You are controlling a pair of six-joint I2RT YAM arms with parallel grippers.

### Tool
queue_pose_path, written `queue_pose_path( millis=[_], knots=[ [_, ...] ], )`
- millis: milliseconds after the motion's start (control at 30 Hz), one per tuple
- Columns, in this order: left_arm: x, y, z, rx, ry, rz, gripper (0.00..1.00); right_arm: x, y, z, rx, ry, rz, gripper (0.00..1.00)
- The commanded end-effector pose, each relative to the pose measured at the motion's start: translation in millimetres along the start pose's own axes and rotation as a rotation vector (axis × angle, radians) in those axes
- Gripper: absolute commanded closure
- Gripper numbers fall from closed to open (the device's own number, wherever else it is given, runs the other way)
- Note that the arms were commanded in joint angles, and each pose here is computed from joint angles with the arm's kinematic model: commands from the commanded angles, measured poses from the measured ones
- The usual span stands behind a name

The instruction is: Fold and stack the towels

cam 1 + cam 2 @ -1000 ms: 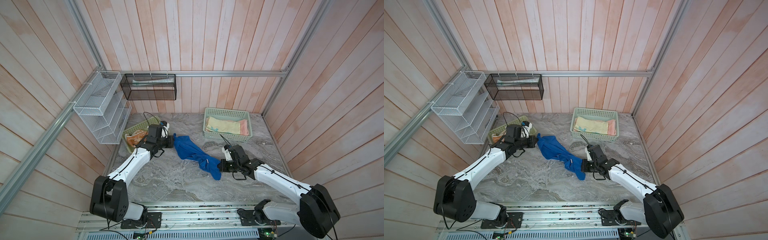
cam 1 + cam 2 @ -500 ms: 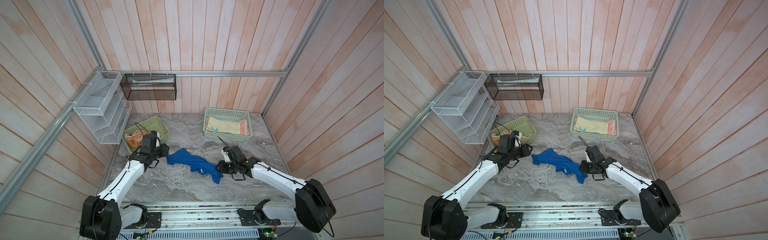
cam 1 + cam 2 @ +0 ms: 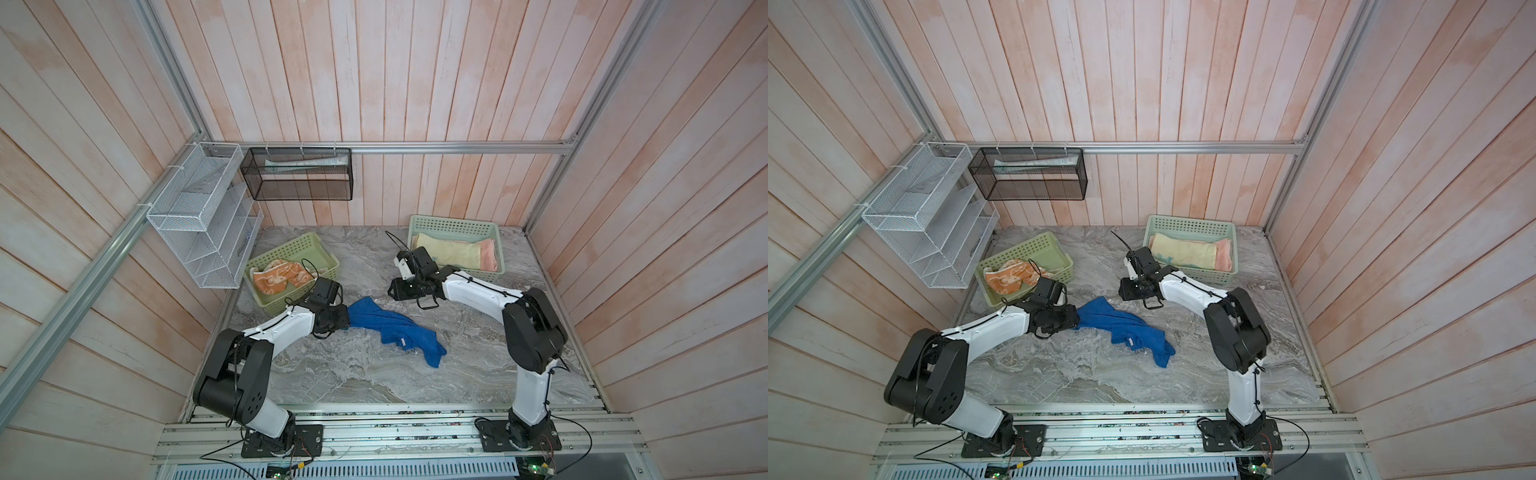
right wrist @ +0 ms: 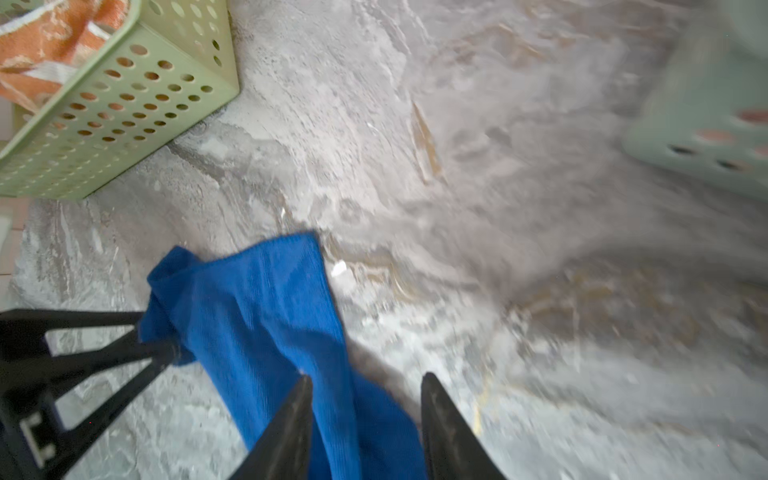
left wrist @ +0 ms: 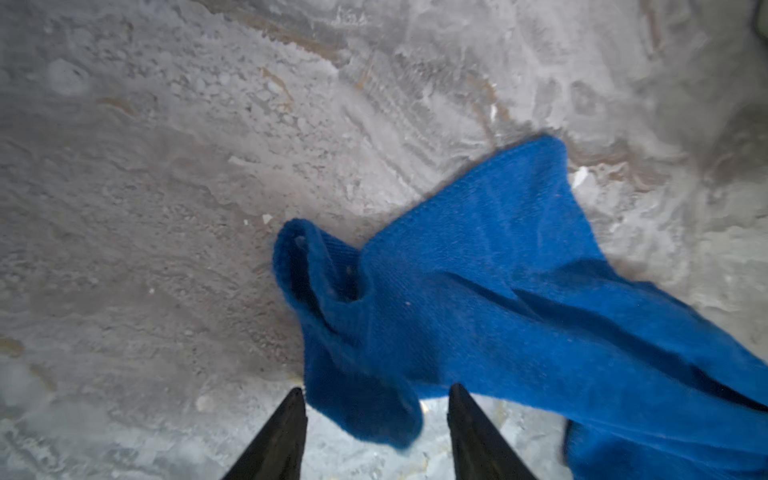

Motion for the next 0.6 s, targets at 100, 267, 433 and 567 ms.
queue_pose_path(
  millis=[100, 267, 433, 567],
  knots=[
    [1.6, -3.3, -15.0, -0.01, -0.072, 0.008, 0.69, -49.0, 25.4, 6.6, 0.131, 0.11, 0.023, 0.55],
    [12.7, -7.6, -13.6, -0.039, -0.111, 0.058, 0.97, -82.1, 24.0, 4.2, 0.152, 0.147, 0.057, 0.52],
    [23.9, -9.1, -14.8, -0.054, -0.131, 0.08, 1.0, -102.5, 28.4, 12.1, 0.194, 0.196, 0.098, 0.51],
    [33.5, -7.8, -19.0, -0.043, -0.149, 0.097, 1.0, -111.6, 29.0, 32.6, 0.231, 0.24, 0.154, 0.51]
  ],
)
Point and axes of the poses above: each gripper's point midway between its finger pads, its own x axis back along the fingers, its own y axis along the line the jaws close on, z = x × y, the point moved 1 cm from there along x, back along the fingers, and after that the axes turned 1 degree about x, right-handed, at the moved point
